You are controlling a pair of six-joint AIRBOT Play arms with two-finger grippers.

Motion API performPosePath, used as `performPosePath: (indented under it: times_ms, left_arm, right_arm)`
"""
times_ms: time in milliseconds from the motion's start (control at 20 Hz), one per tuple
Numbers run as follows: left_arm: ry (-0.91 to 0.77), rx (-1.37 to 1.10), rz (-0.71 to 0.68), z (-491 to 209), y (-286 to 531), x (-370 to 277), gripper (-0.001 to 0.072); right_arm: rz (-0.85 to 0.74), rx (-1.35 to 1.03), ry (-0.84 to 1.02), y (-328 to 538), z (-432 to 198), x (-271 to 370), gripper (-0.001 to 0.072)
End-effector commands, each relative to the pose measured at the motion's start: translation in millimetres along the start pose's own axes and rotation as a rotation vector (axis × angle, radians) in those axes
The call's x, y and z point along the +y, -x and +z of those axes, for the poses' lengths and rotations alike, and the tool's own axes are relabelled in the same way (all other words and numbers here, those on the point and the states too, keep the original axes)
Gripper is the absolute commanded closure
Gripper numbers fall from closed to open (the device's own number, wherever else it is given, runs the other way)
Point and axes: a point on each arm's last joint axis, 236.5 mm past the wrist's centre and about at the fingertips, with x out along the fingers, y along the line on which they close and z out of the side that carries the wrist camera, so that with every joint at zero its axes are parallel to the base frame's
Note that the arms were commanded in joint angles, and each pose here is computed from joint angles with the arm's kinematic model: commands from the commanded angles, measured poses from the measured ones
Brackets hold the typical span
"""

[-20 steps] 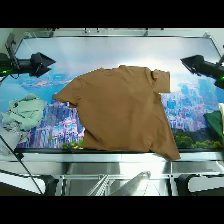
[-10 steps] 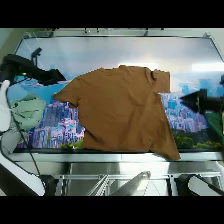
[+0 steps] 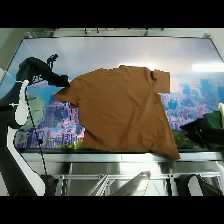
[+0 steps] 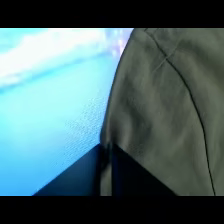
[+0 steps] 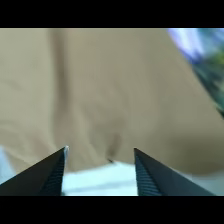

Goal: Fold the shirts.

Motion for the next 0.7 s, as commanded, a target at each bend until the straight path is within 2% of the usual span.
performPosePath:
  times_ms: [0,50,300,350,650]
  left_arm:
    - [-0.02,0.064,-0.012,-13.3,-0.7,-3.2,0.0651]
    - [-0.023,0.064,-0.015,-13.0,2.1,-5.2,0.0687]
    - [0.011,0.016,-0.114,-3.5,14.3,-22.7,0.0687]
    - [0.016,0.017,-0.124,-4.0,15.3,-23.5,0.0687]
    - [0.036,0.055,-0.141,-16.0,21.6,-16.0,0.0687]
  right_arm:
    - [-0.186,0.068,-0.098,8.1,-29.9,-42.0,0.0177]
    - [-0.202,0.074,-0.104,6.8,-31.7,-47.1,0.0178]
    - [-0.241,0.255,-0.227,-26.8,-66.3,-78.9,0.0178]
    - [-0.24,0.285,-0.252,-34.6,-70.9,-83.1,0.0218]
    - [-0.261,0.285,-0.302,-56.2,-61.1,-100.0,0.0214]
